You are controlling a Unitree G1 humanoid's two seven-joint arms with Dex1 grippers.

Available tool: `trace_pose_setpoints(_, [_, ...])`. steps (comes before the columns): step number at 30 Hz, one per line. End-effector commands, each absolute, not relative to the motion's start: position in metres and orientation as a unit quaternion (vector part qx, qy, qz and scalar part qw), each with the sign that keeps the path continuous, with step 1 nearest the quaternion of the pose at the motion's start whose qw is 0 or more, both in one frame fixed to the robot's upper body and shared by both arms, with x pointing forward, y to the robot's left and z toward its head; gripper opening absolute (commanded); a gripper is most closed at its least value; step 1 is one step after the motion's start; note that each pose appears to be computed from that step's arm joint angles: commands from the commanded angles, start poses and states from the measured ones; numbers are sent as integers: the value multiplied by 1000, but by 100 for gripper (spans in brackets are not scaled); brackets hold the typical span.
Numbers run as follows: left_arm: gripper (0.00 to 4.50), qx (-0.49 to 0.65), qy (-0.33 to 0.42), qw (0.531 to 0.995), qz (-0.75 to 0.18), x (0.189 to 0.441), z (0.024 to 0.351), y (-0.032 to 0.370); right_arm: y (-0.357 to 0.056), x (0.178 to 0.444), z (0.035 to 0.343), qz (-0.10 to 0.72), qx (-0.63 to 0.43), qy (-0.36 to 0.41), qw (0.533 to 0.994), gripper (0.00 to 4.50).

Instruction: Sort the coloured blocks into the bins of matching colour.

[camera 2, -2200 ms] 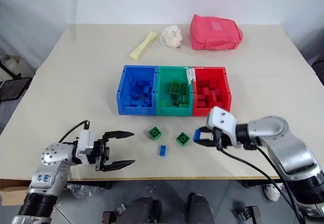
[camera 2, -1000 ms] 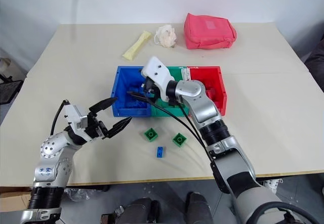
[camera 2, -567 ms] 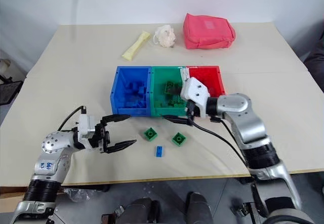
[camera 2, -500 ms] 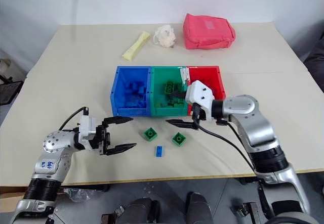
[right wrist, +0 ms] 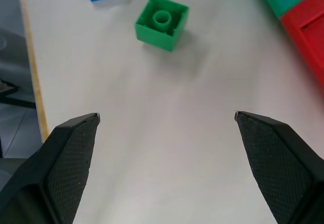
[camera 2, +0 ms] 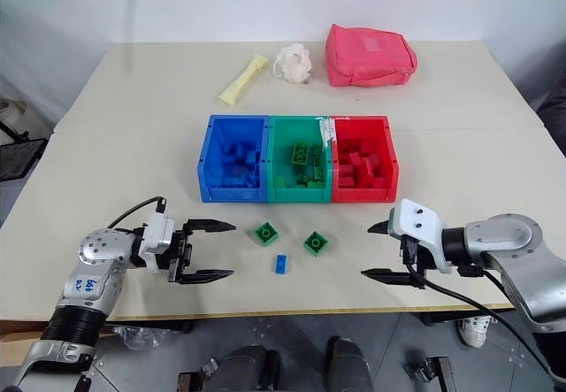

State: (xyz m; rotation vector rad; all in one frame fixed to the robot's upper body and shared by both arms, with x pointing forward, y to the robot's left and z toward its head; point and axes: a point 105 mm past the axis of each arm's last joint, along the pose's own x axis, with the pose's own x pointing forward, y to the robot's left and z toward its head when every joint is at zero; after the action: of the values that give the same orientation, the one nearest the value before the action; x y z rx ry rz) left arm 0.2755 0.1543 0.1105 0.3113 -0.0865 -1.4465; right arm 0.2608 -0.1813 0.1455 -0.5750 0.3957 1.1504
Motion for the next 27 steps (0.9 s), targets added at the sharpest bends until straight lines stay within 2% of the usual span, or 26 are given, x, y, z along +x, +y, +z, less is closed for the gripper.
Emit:
trace_pose_setpoints(1, [450, 148, -53, 735, -659, 275, 116, 153, -164, 262, 151, 546, -272, 159, 776, 448])
trace_pose_setpoints(9, [450, 131, -64, 748, -647, 262, 114, 146, -127, 282, 136, 564, -269, 154, 765, 448])
trace_pose_setpoints(13, [450, 125, -60, 756, -639, 251, 111, 147, -115, 293, 118, 565, -293, 176, 751, 448])
trace_pose_setpoints(16, [450, 124, -60, 760, -635, 247, 111, 147, -107, 297, 118, 569, -288, 169, 751, 395])
trace_pose_setpoints(23, [450, 122, -58, 766, -629, 242, 111, 147, -102, 295, 121, 573, -286, 154, 752, 151])
trace_pose_setpoints(27, [450, 121, -61, 765, -629, 245, 112, 145, -100, 296, 139, 569, -280, 119, 764, 144])
